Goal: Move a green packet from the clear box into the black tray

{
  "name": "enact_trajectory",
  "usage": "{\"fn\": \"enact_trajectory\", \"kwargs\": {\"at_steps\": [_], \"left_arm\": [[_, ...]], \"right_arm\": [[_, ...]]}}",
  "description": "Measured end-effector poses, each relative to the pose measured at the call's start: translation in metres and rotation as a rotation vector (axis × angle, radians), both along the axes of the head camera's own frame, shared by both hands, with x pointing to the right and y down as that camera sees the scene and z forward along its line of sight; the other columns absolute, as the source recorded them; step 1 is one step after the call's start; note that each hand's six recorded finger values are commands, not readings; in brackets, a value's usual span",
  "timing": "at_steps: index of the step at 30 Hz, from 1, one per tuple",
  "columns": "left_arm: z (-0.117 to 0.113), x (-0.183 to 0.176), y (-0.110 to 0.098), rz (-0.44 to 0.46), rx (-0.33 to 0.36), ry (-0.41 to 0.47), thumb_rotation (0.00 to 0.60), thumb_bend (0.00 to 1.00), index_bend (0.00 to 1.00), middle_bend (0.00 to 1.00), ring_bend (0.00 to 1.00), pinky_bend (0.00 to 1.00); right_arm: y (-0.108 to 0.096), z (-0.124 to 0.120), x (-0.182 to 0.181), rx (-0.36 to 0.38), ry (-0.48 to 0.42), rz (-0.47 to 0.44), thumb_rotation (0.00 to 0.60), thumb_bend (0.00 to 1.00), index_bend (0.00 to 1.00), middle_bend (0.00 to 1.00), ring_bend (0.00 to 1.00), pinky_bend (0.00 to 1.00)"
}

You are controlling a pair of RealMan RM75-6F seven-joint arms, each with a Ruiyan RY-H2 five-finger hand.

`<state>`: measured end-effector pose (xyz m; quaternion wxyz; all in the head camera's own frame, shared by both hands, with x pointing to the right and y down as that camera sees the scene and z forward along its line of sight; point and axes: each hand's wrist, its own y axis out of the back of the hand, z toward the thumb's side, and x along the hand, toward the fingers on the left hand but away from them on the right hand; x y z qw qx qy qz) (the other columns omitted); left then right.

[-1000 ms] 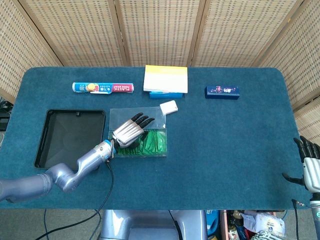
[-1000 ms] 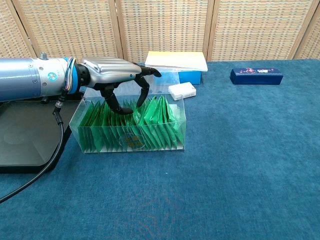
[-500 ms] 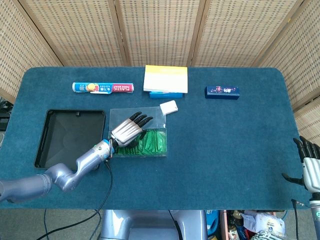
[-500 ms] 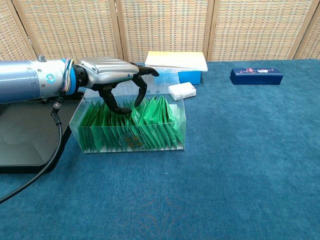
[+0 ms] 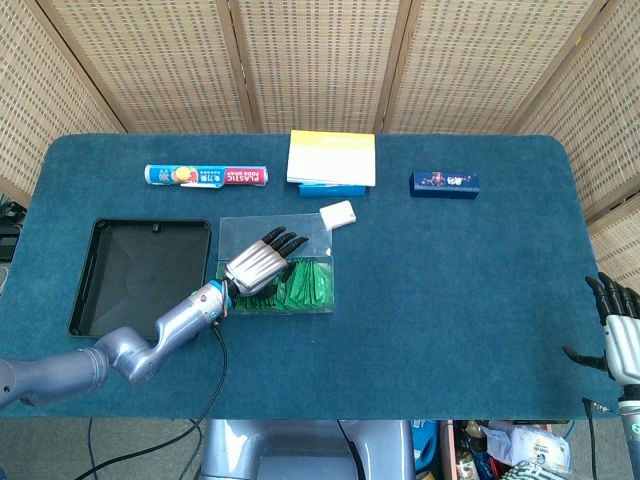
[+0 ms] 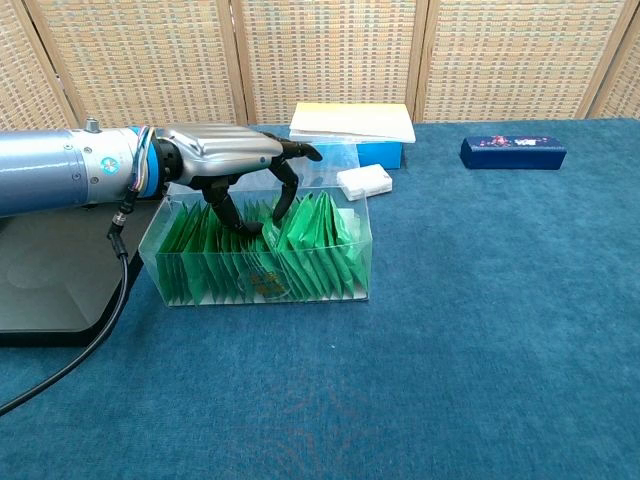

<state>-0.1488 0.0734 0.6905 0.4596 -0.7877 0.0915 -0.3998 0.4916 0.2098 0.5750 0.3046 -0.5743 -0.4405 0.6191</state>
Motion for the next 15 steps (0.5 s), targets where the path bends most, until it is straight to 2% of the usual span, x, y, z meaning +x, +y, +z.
{"fn": "enact_trajectory", "kwargs": {"at_steps": [15], "left_arm": [[0.0016,0.0029,0.0002,0.001,-0.002,0.002,0.6,0.39,0.62,0.0,0.0,0.0]], "right_arm": [[0.0,0.0009,0.0009,-0.006,-0.002,0.002,0.6,0.0,0.0,0.0,0.0,0.0]]}}
